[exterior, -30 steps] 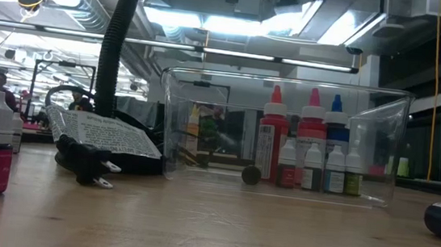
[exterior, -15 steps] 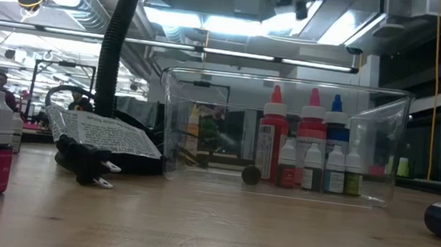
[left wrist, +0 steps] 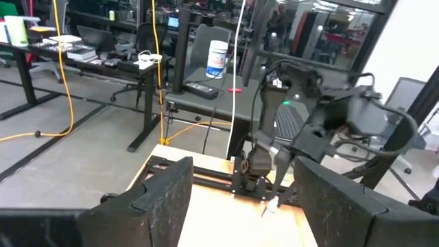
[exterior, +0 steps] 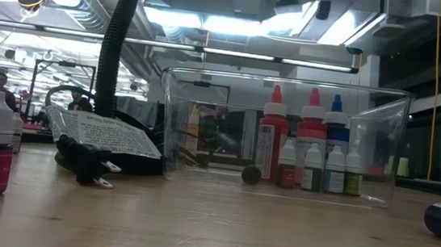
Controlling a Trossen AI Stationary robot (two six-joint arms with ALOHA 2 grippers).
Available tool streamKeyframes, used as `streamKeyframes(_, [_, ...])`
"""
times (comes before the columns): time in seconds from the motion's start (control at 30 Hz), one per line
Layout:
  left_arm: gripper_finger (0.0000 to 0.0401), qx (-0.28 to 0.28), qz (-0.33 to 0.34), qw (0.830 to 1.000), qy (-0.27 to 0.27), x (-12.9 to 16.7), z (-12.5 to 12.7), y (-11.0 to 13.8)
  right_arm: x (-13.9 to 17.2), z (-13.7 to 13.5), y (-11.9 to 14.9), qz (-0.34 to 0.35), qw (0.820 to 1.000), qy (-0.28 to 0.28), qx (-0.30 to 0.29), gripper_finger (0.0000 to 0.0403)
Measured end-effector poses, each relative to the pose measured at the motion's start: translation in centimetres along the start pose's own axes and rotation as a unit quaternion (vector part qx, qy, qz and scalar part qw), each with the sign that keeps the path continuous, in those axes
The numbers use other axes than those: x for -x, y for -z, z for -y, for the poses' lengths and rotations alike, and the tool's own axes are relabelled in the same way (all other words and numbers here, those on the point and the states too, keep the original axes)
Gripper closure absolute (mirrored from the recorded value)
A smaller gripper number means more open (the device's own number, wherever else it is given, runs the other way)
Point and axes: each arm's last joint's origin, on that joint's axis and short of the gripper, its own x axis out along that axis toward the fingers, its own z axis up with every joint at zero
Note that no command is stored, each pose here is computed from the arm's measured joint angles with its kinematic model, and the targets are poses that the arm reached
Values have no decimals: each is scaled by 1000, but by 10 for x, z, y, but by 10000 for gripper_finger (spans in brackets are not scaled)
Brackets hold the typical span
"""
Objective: Pick & Place food coloring
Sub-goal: Put the small black food coloring bottle into the transparent bin
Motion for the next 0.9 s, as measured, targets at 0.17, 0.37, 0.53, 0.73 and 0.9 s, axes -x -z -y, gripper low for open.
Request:
streamKeyframes(0.17, [154,6,-4,1000,-1,-3,-2,1,-30,0,24,31,996,-74,-31,356])
streamKeyframes(0.37, [156,11,-11,1000,-2,-6,-4,3,-68,-20,40,4,988,-150,-24,356])
streamKeyframes(0.53, [153,17,-17,1000,-3,-9,-5,5,-89,-41,40,-17,983,-183,9,356])
streamKeyframes(0.73, [157,17,-23,1000,-3,-11,-6,6,-97,-62,35,-12,977,-213,28,356])
streamKeyframes(0.9, [153,18,-26,999,-4,-13,-7,7,-111,-73,40,-26,972,-230,33,356])
